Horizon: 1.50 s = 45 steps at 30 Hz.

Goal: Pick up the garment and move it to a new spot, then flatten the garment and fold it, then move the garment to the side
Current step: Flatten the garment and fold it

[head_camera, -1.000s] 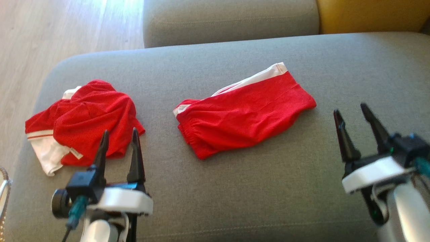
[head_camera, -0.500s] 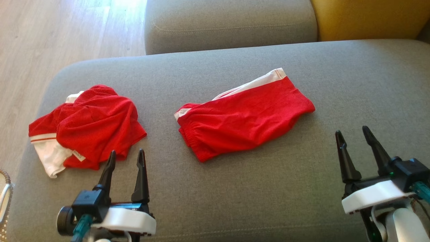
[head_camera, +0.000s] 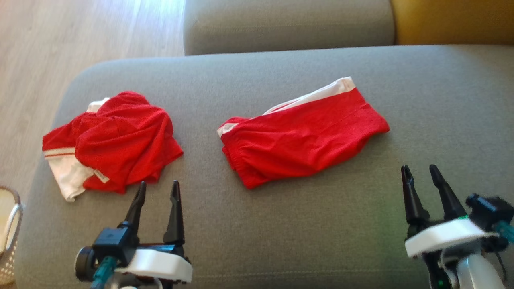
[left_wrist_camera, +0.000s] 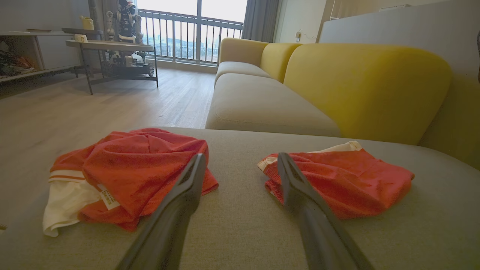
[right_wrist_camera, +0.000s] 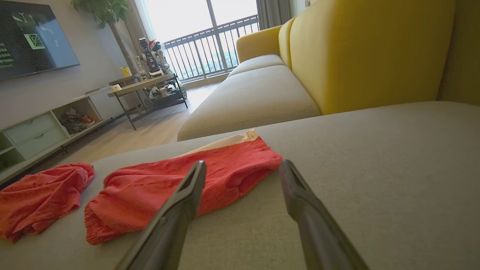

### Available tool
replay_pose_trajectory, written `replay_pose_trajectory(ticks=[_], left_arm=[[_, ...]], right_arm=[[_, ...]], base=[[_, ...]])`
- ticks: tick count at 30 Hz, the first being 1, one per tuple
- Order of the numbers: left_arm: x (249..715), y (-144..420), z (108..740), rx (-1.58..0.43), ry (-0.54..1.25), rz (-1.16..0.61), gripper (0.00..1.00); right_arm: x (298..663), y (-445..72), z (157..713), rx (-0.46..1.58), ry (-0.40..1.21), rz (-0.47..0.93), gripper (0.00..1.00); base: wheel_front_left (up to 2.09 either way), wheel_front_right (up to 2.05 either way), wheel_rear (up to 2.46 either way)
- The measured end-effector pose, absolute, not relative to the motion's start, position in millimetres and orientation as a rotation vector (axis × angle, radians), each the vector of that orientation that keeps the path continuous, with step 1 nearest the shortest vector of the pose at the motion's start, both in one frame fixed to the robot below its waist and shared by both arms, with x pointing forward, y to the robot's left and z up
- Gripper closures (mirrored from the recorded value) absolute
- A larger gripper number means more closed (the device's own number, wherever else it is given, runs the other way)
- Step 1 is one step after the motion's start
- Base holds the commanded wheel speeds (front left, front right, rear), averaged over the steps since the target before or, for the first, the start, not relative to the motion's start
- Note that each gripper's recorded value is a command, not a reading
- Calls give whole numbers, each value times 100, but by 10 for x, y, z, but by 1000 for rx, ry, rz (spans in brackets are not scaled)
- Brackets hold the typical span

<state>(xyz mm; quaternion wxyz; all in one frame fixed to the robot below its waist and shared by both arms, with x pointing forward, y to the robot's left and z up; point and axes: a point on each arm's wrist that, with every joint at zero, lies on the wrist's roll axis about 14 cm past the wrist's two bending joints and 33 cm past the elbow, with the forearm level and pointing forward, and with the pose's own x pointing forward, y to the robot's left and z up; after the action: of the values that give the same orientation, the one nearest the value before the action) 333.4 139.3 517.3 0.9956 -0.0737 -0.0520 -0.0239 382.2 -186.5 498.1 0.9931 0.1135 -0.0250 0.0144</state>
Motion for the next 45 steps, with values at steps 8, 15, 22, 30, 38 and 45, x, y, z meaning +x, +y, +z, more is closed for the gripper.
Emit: replay_pose_trajectory(ticks=[8, 15, 22, 30, 38, 45], left_arm=[[3479, 1341, 5074, -148, -68, -52, 0], [3609, 1424, 5019, -167, -48, -7, 0], [3651, 1536, 4923, -159, -17, 46, 0], [3679, 1611, 4839, -165, 10, 79, 0], [3724, 1631, 4818, -170, 16, 92, 0], [3764, 1640, 4804, -185, 21, 104, 0]], right_arm=[[4360, -1838, 4777, 556, 87, -19, 0], [4684, -1659, 4298, 805, 323, -37, 0], [4906, -1497, 3896, 912, 493, -71, 0], [5187, -1345, 3778, 904, 585, -51, 0], [5373, -1280, 3731, 878, 637, -47, 0], [5487, -1201, 3714, 827, 665, -25, 0]], base=[[0, 0, 0], [0, 0, 0], [0, 0, 0], [0, 0, 0], [0, 0, 0], [0, 0, 0]])
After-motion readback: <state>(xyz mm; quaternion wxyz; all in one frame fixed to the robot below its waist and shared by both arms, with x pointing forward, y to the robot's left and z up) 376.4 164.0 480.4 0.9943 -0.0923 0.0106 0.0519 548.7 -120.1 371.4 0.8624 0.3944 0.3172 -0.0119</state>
